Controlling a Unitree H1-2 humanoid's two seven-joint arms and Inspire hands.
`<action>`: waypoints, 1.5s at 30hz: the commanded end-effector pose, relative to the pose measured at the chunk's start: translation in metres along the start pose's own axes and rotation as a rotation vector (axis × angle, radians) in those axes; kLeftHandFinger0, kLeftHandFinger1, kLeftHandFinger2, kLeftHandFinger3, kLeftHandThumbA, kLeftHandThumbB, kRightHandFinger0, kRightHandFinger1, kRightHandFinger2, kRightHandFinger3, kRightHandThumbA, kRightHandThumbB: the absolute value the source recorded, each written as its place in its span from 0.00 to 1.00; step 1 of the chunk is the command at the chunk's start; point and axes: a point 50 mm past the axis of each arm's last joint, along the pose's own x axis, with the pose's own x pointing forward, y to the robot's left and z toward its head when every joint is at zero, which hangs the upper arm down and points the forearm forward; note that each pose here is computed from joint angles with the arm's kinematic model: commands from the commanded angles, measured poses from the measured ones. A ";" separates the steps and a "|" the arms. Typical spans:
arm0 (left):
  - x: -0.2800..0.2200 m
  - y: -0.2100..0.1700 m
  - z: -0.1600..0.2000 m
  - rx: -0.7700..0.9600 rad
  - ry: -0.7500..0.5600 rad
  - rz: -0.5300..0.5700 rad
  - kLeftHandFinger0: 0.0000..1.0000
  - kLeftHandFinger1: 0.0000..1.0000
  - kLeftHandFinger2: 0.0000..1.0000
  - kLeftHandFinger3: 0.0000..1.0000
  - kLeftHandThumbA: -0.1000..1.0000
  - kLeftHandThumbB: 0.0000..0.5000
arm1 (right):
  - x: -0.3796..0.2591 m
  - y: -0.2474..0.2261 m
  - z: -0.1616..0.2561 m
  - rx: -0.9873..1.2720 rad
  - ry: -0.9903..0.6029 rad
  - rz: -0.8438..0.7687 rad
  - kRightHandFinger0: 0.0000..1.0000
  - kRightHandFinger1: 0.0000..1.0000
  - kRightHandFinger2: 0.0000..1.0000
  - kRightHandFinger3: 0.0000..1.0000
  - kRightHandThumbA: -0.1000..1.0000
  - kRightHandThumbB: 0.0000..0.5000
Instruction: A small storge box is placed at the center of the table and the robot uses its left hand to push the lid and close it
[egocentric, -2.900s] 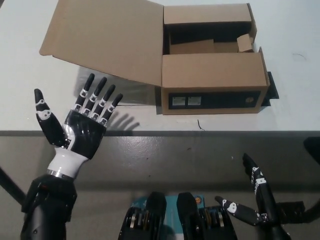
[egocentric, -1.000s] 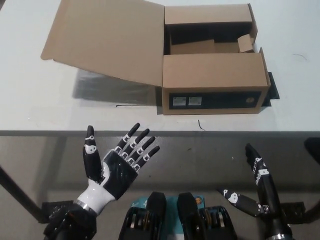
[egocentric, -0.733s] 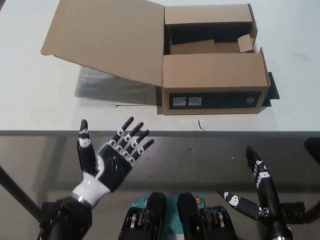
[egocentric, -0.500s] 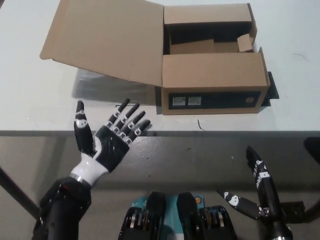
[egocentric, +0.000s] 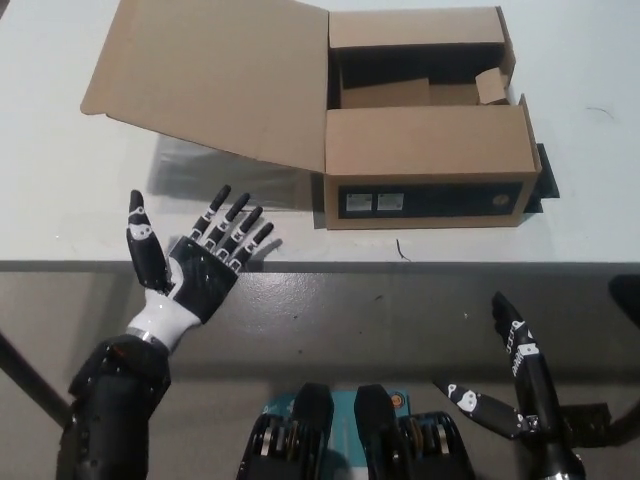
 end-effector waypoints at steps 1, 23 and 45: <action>0.021 -0.012 0.023 0.026 -0.049 -0.001 1.00 1.00 1.00 1.00 1.00 0.73 | 0.004 0.000 0.010 0.013 -0.075 0.002 1.00 1.00 1.00 1.00 1.00 0.68; 0.097 -0.041 0.107 0.054 -0.142 0.027 1.00 1.00 1.00 1.00 1.00 0.76 | -0.004 0.009 0.004 0.018 -0.050 0.007 1.00 1.00 1.00 1.00 1.00 0.67; 0.144 -0.248 0.054 0.900 -0.100 -0.338 1.00 1.00 1.00 1.00 1.00 0.73 | 0.003 0.014 0.006 -0.022 -0.066 0.039 1.00 1.00 1.00 1.00 1.00 0.73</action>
